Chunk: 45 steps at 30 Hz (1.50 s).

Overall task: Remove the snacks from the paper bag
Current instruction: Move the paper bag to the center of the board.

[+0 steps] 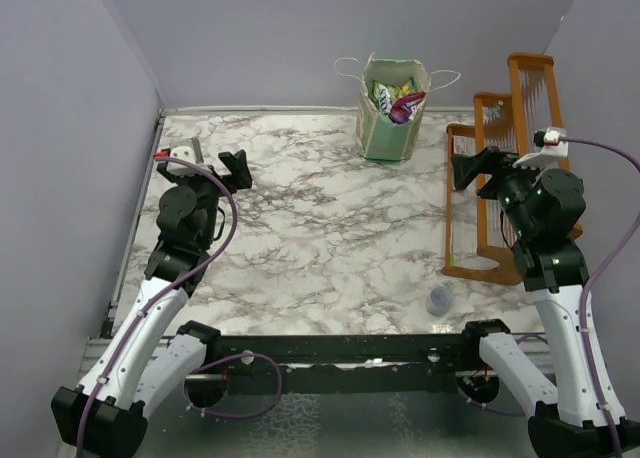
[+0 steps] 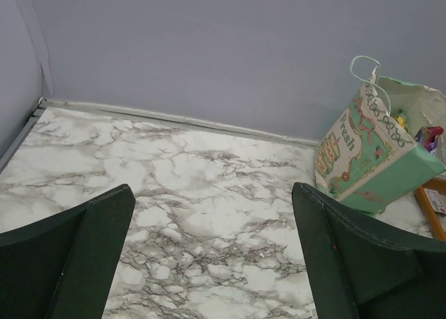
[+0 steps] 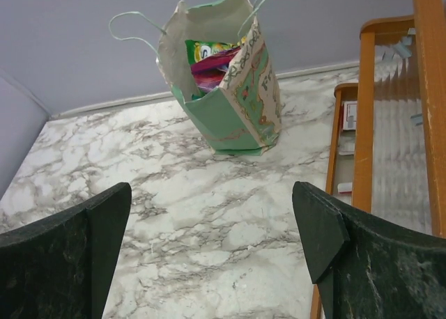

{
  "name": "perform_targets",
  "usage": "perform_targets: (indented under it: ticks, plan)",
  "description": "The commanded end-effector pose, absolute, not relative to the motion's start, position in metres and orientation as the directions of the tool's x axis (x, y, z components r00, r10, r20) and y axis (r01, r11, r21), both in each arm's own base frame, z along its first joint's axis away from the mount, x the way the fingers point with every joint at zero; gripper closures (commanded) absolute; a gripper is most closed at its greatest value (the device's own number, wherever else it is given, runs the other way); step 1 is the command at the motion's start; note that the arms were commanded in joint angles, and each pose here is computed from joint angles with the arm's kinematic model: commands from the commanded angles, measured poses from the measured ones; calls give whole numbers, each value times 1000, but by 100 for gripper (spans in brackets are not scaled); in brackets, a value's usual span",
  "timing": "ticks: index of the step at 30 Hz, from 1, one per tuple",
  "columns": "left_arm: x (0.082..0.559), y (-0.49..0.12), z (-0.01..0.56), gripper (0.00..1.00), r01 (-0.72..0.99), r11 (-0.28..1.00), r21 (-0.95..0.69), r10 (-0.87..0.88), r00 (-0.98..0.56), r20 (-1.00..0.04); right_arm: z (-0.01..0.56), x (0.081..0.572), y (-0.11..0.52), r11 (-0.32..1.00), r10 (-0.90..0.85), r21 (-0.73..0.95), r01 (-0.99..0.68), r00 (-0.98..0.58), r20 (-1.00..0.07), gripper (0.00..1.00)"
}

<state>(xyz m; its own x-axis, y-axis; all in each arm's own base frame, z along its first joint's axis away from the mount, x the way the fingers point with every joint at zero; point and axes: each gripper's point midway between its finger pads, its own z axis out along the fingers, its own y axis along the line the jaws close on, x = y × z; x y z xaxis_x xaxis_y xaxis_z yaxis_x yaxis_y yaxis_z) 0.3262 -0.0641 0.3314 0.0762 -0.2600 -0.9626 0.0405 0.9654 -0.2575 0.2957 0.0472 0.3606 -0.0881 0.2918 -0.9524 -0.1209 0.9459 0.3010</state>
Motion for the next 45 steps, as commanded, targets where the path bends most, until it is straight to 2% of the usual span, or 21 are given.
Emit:
perform_targets:
  ticks: [1, 9, 15, 19, 25, 29, 32, 37, 39, 42, 45]
  plan:
    - [329, -61, 349, 1, 45, 964, -261, -265, 140, -954, 371, 289, 48, 947, 279, 289, -140, -89, -956, 1]
    - [332, -65, 351, 1, 64, 964, -259, -265, 135, -955, 376, 301, 81, 905, 255, 290, -313, -148, -955, 1]
    - [336, -72, 351, 1, 95, 960, -262, -273, 123, -954, 374, 320, 118, 805, 262, 349, -479, -242, -934, 1]
    - [341, -77, 346, 1, 112, 960, -258, -269, 98, -958, 361, 340, 139, 789, 227, 368, -491, -325, -918, 1]
    - [346, -82, 342, 1, 131, 959, -251, -261, 62, -963, 340, 376, 179, 845, 131, 283, -454, -337, -932, 1]
    - [348, -85, 340, 1, 145, 956, -254, -264, 50, -963, 332, 415, 198, 859, -3, 136, -493, -270, -963, 1]
    - [351, -88, 336, 1, 150, 956, -252, -259, 33, -965, 341, 458, 203, 885, -78, 17, -464, -185, -980, 0]
    - [355, -90, 328, 1, 148, 957, -248, -252, 10, -968, 332, 532, 217, 863, -255, -222, -453, -13, -967, 13]
    - [356, -89, 324, 1, 142, 959, -245, -248, 3, -969, 332, 556, 219, 858, -311, -294, -422, 30, -950, 16]
    - [357, -87, 323, 1, 129, 963, -237, -239, 2, -971, 334, 582, 219, 849, -367, -380, -366, 107, -924, 25]
    - [357, -83, 322, 1, 111, 966, -231, -233, 5, -972, 329, 599, 228, 811, -420, -459, -362, 186, -888, 27]
